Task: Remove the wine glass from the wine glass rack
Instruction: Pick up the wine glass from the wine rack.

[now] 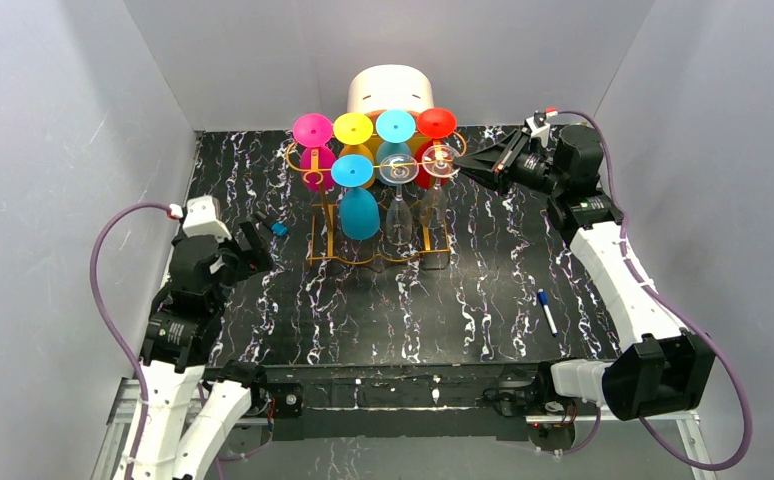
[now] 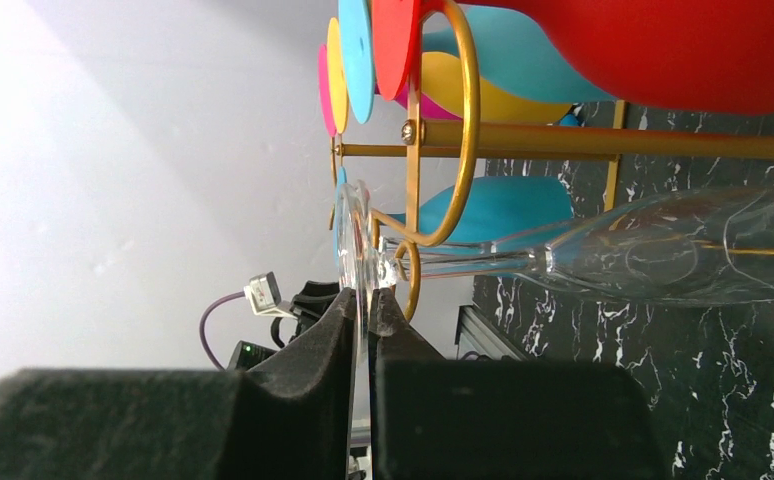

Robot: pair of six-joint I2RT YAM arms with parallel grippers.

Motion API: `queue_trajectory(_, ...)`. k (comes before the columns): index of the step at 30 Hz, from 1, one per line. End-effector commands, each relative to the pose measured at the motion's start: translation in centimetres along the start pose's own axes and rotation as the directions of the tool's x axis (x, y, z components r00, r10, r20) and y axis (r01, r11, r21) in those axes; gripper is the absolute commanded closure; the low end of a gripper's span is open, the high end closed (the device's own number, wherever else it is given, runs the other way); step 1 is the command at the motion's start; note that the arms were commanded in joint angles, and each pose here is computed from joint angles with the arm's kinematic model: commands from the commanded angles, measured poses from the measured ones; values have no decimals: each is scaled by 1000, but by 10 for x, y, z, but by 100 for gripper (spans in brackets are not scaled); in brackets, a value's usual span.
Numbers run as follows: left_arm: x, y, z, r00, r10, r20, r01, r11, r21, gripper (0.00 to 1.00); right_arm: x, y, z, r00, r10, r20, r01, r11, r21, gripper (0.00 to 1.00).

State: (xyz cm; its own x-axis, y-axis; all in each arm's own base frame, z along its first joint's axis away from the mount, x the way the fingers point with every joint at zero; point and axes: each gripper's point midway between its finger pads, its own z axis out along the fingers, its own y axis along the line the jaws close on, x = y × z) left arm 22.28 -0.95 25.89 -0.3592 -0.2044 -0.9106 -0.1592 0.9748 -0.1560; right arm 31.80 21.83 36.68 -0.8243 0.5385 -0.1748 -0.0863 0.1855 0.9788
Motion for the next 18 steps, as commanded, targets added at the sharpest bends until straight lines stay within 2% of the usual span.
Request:
queue_trajectory(1,-13,-26,-1,1000,11,-2,-11,992,124,13,4,35,-12,999,-51,20,52,994,-95,99)
queue_trajectory(5,0,-28,-4,999,5,-37,0,989,147,10,12,47,-17,997,-81,-16,78,989,-125,99)
queue_trajectory(9,12,-27,-4,997,-2,-75,13,989,147,10,10,45,-25,995,-95,44,98,991,-87,99)
queue_trajectory(18,11,-41,-9,995,-52,-88,70,975,212,7,21,39,-25,993,-117,-4,116,985,-127,99)
